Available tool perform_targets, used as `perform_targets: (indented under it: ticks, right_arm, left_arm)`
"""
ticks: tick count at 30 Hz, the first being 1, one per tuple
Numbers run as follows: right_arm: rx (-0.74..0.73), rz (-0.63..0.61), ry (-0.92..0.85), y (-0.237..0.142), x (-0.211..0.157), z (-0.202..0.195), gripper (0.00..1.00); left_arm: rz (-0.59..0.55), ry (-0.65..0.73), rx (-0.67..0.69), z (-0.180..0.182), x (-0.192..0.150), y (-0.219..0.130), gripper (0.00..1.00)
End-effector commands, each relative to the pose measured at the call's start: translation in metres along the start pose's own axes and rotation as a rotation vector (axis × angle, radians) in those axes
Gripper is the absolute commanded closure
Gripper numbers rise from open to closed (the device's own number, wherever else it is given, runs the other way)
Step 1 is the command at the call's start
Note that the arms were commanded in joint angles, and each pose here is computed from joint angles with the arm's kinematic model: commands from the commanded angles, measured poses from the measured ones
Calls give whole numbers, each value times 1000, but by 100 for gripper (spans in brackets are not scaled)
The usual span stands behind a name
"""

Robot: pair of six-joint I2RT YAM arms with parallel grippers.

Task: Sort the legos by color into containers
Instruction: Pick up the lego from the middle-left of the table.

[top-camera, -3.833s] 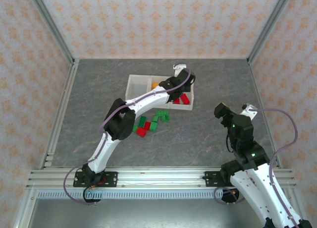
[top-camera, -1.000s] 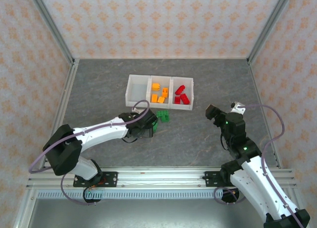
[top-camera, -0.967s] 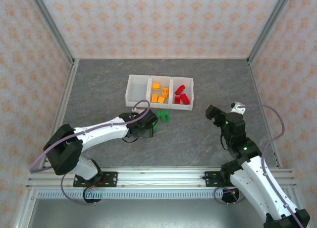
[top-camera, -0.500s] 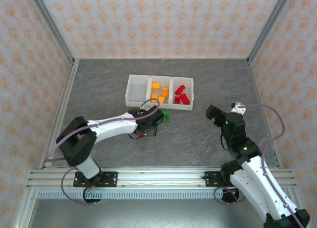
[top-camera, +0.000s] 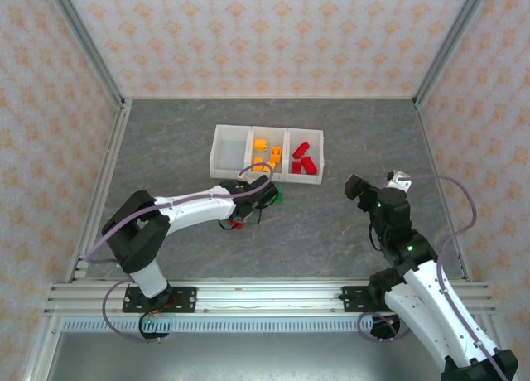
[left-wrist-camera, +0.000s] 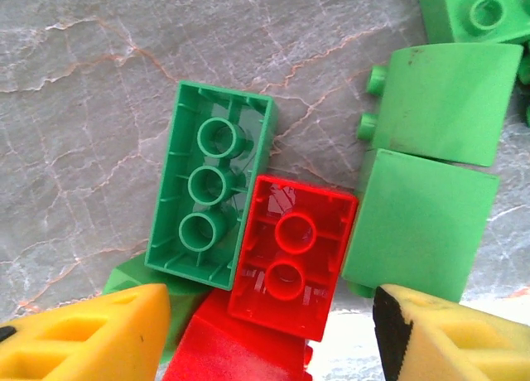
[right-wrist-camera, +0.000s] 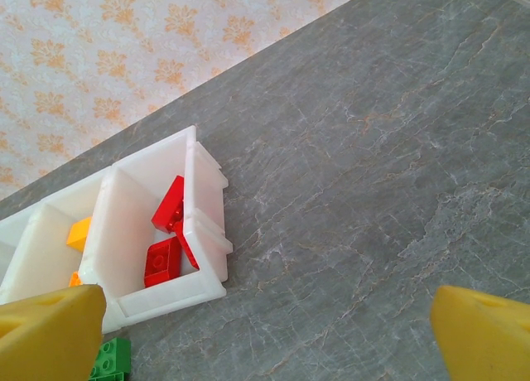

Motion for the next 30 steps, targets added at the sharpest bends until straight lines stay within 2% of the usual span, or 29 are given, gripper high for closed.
perform_targets:
  ticks: [1, 11, 30]
  right_arm:
    - [-32, -16, 7, 0, 2, -4, 0]
    - [-33, -14, 7, 0, 1, -4, 0]
    - [-39, -14, 10, 1, 1, -5, 0]
  left_arm:
    - [24, 50, 105, 19, -10, 4, 30]
    - [72, 49, -9, 10, -25, 6, 32]
    - [75, 173, -43, -12, -24, 9, 38]
Point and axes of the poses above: each hand's point on the last joint's axis, 136 mm out from that joint toward the fingers, its own y axis out along the fingers, its own z axis along the line the jaws close on, x = y × z, the point moved 5 cm from there along -y, back along the fingers, and after that the axes turned 3 degrees about -y, right-handed, at the moved point
